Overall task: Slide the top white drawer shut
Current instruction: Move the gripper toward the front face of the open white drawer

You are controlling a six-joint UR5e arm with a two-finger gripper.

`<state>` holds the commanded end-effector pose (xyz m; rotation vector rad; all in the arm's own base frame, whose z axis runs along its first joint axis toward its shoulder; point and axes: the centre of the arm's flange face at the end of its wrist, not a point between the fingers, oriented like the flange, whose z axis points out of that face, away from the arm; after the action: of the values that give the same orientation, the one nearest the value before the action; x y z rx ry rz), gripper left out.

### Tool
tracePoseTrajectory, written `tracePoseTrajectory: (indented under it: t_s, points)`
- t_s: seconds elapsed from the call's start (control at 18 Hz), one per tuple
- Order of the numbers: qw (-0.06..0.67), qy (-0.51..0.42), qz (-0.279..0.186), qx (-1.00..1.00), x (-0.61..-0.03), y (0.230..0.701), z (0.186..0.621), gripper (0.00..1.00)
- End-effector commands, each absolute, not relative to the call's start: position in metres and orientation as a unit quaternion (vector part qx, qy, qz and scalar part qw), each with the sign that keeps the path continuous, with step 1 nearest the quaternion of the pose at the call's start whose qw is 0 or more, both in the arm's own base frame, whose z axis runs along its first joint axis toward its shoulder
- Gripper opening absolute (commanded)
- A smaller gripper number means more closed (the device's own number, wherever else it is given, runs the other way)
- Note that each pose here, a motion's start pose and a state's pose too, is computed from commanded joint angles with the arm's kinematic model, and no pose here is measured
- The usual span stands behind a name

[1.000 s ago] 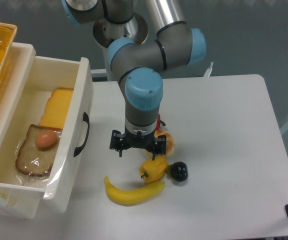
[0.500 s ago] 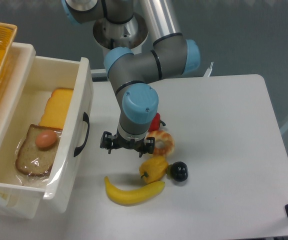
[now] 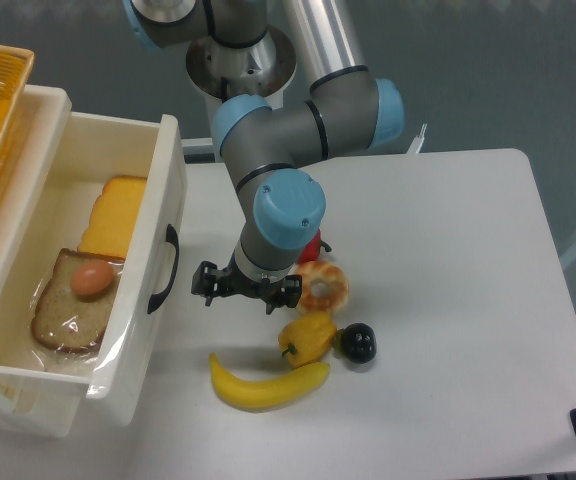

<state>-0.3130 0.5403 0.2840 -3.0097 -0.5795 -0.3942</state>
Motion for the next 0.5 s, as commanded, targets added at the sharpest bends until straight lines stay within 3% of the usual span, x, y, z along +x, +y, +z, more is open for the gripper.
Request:
tracePoseTrajectory:
  t_s: [0.5]
  points:
    - [0.025,-0.177,-0.136,-0.974,-0.299,0.543,0.282,1.00]
